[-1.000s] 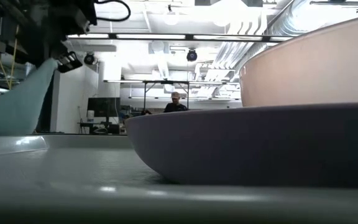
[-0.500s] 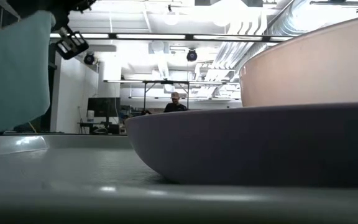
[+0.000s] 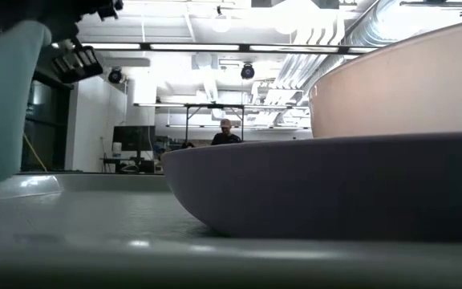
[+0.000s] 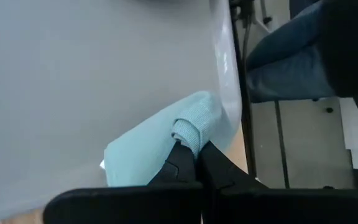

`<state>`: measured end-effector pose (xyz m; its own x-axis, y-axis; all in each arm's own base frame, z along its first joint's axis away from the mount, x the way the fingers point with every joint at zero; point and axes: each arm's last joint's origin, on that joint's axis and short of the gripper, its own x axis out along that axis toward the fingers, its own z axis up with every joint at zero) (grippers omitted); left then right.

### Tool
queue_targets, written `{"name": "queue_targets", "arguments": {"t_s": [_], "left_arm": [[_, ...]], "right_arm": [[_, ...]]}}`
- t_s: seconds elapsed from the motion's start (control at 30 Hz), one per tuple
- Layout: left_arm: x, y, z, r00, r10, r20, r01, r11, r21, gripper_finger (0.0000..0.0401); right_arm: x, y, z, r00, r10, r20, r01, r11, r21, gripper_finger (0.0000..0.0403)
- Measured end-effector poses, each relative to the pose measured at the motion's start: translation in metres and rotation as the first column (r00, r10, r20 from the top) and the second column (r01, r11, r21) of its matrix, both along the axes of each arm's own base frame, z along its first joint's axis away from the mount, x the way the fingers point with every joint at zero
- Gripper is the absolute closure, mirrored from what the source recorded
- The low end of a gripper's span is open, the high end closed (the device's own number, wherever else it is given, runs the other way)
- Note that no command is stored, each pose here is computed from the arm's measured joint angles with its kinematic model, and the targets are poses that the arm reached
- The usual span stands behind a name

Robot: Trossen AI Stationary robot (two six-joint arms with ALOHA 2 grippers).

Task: Set up tray
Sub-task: Put the light green table napkin on the gray tray to the left of the violet plate

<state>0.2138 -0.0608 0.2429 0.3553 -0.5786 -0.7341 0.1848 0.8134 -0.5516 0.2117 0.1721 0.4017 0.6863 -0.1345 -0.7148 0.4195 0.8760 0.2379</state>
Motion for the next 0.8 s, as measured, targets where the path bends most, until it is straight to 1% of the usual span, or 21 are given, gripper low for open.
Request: {"name": "queue_targets", "arguments": {"t_s": [0.07,0.23,0.37,0.4,0.47,0.53,0.63,0.73,0.8], "left_arm": [[0.009,-0.007,-0.008,1.0,0.013,-0.013,-0.013,1.0,0.013,0.0385],[0.031,-0.013,-0.035,0.994,0.091,-0.062,-0.085,0.992,0.093,0.0385],[0.049,-0.007,-0.056,0.983,0.165,-0.076,-0.154,0.979,0.136,0.0385],[0.051,-0.005,-0.061,0.978,0.188,-0.093,-0.173,0.973,0.156,0.0385],[0.058,0.001,-0.07,0.968,0.235,-0.088,-0.215,0.957,0.194,0.0385],[0.061,0.008,-0.075,0.957,0.275,-0.089,-0.25,0.942,0.223,0.0386],[0.068,0.017,-0.075,0.941,0.335,-0.039,-0.317,0.919,0.236,0.0386],[0.073,0.025,-0.073,0.927,0.375,0.004,-0.366,0.904,0.221,0.0386],[0.073,0.029,-0.073,0.922,0.386,-0.002,-0.376,0.9,0.221,0.0386]], "right_arm": [[0.0,0.0,0.0,1.0,0.001,0.0,-0.001,1.0,0.0,0.0272],[0.0,0.0,0.0,1.0,0.0,0.0,0.0,1.0,0.001,0.0272],[0.0,0.0,0.0,1.0,0.0,0.004,0.0,1.0,0.003,0.0272],[0.0,0.0,0.0,1.0,0.0,0.006,0.0,1.0,0.005,0.0272],[0.0,0.0,0.0,1.0,0.0,0.006,0.0,1.0,0.006,0.0272],[0.001,0.001,0.0,1.0,0.0,0.006,0.0,1.0,0.008,0.0272],[0.001,0.001,0.001,1.0,0.0,0.01,-0.001,1.0,0.012,0.0272],[0.001,0.001,0.001,1.0,0.0,0.01,0.0,1.0,0.012,0.0272],[0.001,0.001,0.001,1.0,-0.001,0.011,0.001,1.0,0.014,0.0272]]}}
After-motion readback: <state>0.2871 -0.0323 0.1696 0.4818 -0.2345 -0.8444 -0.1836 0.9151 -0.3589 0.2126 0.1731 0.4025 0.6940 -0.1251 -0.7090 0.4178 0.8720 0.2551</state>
